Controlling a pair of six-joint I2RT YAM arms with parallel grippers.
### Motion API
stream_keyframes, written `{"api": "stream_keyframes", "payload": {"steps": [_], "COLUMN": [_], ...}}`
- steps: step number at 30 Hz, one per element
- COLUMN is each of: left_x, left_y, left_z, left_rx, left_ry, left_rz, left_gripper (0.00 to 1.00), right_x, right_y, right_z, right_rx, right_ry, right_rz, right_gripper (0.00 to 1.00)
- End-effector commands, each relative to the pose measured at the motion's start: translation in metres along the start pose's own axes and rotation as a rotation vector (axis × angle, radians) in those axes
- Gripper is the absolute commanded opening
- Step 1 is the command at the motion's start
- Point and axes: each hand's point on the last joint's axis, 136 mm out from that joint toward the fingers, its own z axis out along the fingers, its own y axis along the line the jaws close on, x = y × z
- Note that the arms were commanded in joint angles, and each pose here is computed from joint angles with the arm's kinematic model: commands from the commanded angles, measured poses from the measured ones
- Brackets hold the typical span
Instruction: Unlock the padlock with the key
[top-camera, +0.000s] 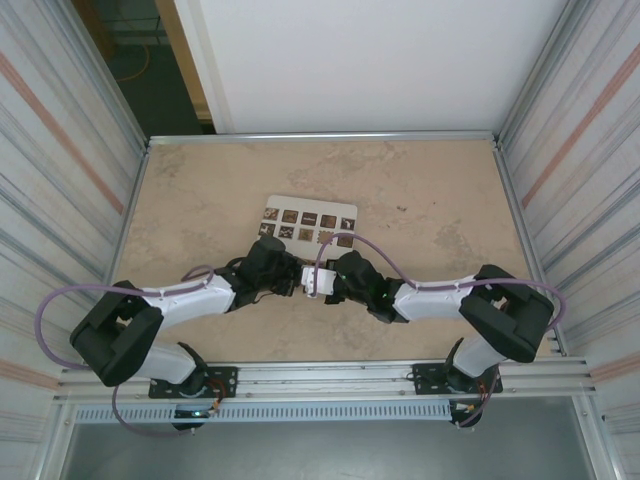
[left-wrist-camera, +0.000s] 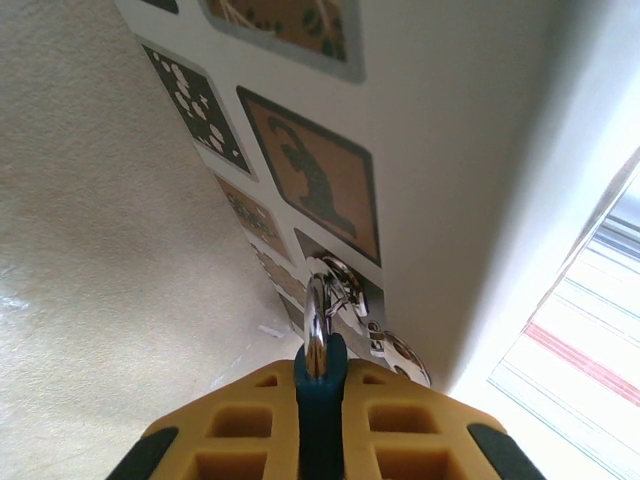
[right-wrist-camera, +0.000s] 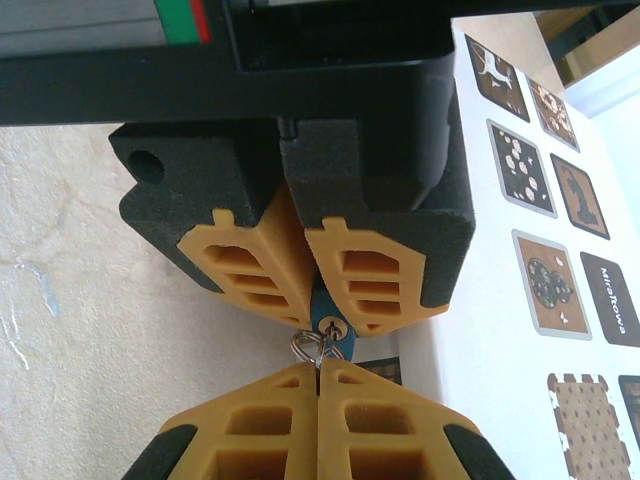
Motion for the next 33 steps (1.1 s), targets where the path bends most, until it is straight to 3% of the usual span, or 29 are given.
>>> {"api": "stream_keyframes", "payload": {"steps": [1,16,23,33], "left_x": [0.015,0.026,0.027,0.03], "left_y": [-0.01,-0.021,-0.021,-0.015], "left_z": [0.0,-0.002,0.0,0.003], "left_rx": [0.035,0.073,0.083,0.083], "left_ry": [0.07,0.116,0.118,0.122], "left_rz": [0.023,0.056,0.053,0.047], "left_gripper": [0.0,0.0,0.0,0.0], "right_x": [-0.001,0.004,-0.007,-0.008], "right_y": [-0.004,-0.002,-0.005,-0.014], "right_z": [0.009,0.026,0.021,0.022], "right_rx": [0.01,0.016,0.012,-0.039], "right_ry": [0.01,0.025,0.01,0.009], "right_rz": [0.023,0.025,0.226,0.674], "right_gripper": [0.06,0.06,0.08,0.02]}}
